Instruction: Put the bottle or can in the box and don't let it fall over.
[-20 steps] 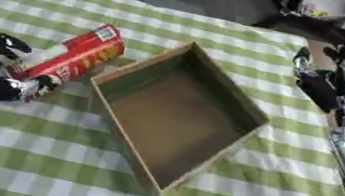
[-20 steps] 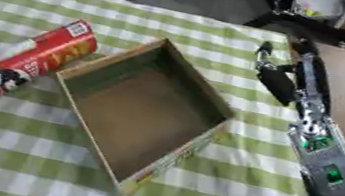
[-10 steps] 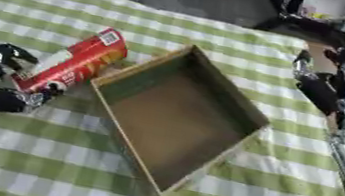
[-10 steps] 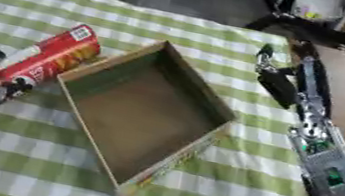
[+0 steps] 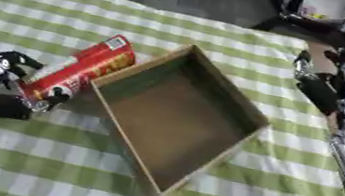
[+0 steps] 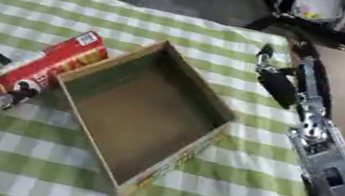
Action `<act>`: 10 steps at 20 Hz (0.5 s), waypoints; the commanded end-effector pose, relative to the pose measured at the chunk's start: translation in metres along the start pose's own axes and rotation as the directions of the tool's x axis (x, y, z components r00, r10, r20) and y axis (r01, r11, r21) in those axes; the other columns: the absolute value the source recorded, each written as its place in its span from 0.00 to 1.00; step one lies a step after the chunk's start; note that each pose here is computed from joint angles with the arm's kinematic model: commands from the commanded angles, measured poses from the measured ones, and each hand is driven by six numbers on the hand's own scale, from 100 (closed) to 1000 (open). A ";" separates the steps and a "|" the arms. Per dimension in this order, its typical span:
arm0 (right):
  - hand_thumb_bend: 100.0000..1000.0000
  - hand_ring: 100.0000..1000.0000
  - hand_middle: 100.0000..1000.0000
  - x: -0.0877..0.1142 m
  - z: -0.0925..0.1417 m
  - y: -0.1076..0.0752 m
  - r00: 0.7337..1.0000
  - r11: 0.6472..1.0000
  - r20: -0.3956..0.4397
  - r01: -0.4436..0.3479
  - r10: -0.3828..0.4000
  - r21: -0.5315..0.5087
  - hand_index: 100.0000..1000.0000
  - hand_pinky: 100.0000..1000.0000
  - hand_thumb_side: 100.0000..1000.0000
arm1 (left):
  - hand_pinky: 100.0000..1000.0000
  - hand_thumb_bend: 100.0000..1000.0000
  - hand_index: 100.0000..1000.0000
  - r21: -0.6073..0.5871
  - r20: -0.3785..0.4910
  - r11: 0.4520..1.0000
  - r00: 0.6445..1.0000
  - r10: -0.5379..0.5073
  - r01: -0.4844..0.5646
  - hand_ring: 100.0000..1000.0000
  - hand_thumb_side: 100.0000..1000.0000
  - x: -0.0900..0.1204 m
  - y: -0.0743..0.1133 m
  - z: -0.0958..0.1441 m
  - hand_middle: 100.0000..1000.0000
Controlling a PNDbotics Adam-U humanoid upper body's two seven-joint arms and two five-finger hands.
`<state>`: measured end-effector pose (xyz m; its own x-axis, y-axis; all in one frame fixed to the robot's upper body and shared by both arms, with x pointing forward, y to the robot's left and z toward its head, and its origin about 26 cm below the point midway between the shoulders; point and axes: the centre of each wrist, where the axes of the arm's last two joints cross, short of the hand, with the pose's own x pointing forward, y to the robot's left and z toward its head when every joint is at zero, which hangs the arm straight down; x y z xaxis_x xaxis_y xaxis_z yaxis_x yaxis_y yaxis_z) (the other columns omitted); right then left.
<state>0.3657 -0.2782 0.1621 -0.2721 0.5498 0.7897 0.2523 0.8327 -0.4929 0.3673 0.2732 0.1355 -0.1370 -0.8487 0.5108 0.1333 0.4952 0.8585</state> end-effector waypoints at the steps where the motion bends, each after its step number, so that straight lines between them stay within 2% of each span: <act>1: 0.00 0.98 0.99 0.006 -0.005 -0.007 1.000 1.000 0.026 -0.015 0.016 -0.021 1.00 0.67 0.42 | 0.58 0.43 0.78 0.004 -0.019 1.000 0.999 -0.027 0.027 0.72 0.16 0.000 0.002 -0.001 0.79; 6: 0.00 0.98 0.99 0.006 -0.005 -0.007 1.000 1.000 0.026 -0.014 0.015 -0.020 1.00 0.67 0.42 | 0.53 0.44 0.76 0.006 -0.042 0.999 0.998 -0.045 0.045 0.67 0.12 0.000 0.000 -0.002 0.78; 10: 0.00 0.98 0.98 0.006 -0.005 -0.007 1.000 1.000 0.025 -0.012 0.012 -0.021 1.00 0.67 0.42 | 0.48 0.44 0.71 0.026 -0.057 0.999 0.997 -0.043 0.045 0.61 0.09 0.001 0.000 -0.002 0.73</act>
<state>0.3658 -0.2780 0.1620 -0.2722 0.5501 0.7895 0.2526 0.8325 -0.4931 0.3683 0.2696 0.1332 -0.0971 -0.8680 0.4869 0.1146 0.4762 0.8718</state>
